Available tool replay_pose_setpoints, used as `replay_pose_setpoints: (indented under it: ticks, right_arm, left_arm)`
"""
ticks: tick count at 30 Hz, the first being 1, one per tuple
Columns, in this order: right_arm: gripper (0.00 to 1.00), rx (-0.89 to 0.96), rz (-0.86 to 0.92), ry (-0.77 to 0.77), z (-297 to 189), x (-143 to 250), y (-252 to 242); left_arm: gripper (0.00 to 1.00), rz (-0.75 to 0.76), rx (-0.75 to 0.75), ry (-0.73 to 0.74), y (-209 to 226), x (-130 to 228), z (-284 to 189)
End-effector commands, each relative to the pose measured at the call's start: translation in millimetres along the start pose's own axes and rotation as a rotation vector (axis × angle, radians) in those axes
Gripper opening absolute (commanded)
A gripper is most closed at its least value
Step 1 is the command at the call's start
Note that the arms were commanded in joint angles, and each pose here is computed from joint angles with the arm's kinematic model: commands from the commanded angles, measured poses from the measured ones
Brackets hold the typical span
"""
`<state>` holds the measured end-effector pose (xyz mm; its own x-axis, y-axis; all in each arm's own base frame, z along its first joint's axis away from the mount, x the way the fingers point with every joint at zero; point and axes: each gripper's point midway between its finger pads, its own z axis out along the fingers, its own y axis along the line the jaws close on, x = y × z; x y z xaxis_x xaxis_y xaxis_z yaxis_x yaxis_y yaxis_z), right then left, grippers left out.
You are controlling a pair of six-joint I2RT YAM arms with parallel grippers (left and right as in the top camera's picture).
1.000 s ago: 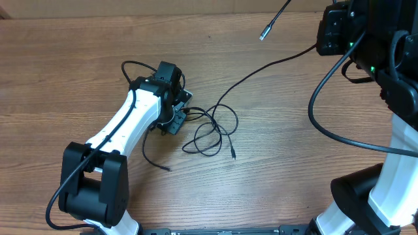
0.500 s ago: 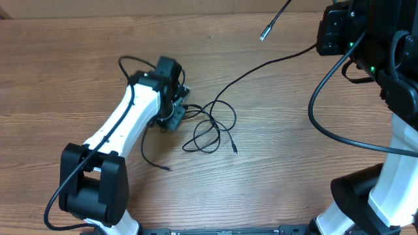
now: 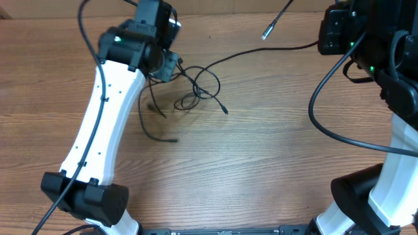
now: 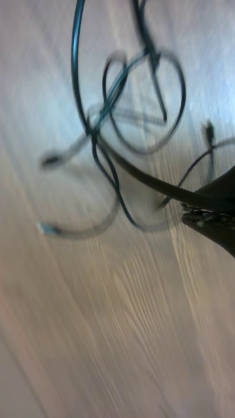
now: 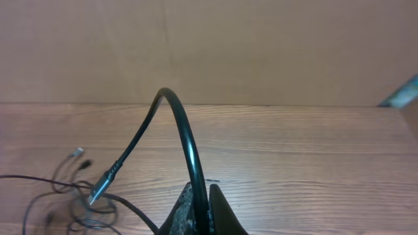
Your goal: Untangle cables
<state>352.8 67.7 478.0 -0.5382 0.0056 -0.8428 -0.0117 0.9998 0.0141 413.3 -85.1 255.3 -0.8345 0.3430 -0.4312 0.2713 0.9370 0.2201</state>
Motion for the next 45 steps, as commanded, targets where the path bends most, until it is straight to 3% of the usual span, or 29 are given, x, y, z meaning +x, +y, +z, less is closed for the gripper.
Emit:
replay_pose_setpoints:
  ticks: [1, 16, 25, 33, 45]
  right_arm:
    - [0.04, 0.101, 0.03, -0.028, -6.8, -4.7, -27.7]
    - [0.04, 0.384, 0.262, -0.033, -14.9, -0.9, -152.8]
    - [0.04, 0.465, 0.396, -0.069, -32.6, 4.7, -218.6]
    - [0.04, 0.45, 0.491, -0.053, -36.1, 18.9, -251.9]
    - [0.04, 0.457, 0.514, 0.053, 2.7, 40.2, -271.3]
  left_arm:
    - [0.04, -0.184, -0.254, -0.022, 71.8, 0.4, -27.0]
    - [0.04, -0.643, -0.441, 0.083, 225.0, 86.9, -35.2]
    - [0.04, -0.882, -0.379, 0.042, 283.4, 136.8, -44.8]
    - [0.04, -1.017, -0.228, -0.043, 302.0, 154.9, -48.3]
    - [0.04, -0.994, -0.152, -0.082, 290.9, 137.1, -44.8]
